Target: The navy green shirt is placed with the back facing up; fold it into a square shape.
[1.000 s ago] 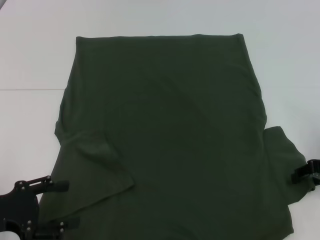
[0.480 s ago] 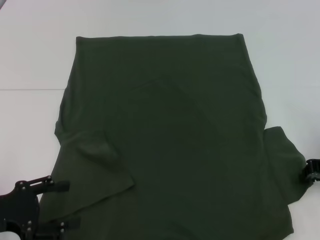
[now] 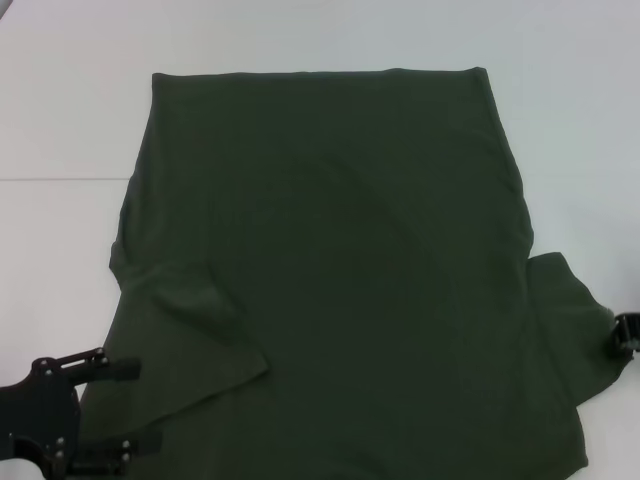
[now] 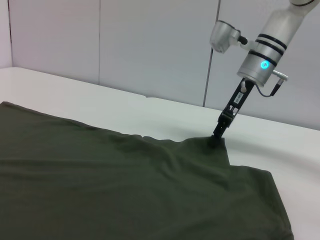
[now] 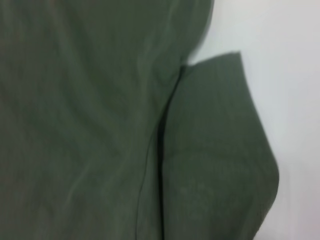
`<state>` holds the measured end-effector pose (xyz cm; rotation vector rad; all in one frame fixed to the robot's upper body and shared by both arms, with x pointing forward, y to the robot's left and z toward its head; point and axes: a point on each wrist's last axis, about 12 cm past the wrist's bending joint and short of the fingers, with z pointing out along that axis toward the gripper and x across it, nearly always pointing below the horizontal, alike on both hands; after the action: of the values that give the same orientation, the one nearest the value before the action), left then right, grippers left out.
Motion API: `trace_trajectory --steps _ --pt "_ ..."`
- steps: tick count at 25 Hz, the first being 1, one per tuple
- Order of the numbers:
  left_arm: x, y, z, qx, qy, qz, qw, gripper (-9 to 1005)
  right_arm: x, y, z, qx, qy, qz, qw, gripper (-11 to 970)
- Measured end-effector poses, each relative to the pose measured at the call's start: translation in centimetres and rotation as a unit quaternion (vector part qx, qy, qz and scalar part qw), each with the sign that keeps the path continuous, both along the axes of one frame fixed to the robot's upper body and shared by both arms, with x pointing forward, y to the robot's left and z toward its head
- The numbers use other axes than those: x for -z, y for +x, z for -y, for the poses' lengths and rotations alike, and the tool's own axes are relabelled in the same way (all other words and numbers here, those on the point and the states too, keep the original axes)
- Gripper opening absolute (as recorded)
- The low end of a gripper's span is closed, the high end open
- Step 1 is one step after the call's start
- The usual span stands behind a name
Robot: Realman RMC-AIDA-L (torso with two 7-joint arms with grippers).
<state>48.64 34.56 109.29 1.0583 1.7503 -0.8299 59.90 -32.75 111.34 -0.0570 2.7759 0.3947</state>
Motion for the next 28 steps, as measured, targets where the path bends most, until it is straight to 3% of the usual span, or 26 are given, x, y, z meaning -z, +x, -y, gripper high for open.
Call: trace_trajectory --steps 4,17,22,28 --pt "0.0 0.0 -0.1 -0.004 -0.001 0.002 1.0 887 -1.0 -0.1 0.4 0.002 -0.007 0.023 1.0 20" --pt "0.0 0.0 -0.1 -0.005 -0.001 0.001 1.0 888 -3.3 -1.5 3.6 0.05 -0.007 0.072 0.996 31" --pt "-0.1 0.1 -0.2 -0.006 0.0 0.001 1.0 888 -3.9 -1.5 3.1 0.036 0.016 0.088 0.995 35" --pt "0.0 0.0 -0.2 -0.007 0.0 0.0 1.0 887 -4.4 -0.7 0.8 -0.003 0.024 0.097 0.995 40"
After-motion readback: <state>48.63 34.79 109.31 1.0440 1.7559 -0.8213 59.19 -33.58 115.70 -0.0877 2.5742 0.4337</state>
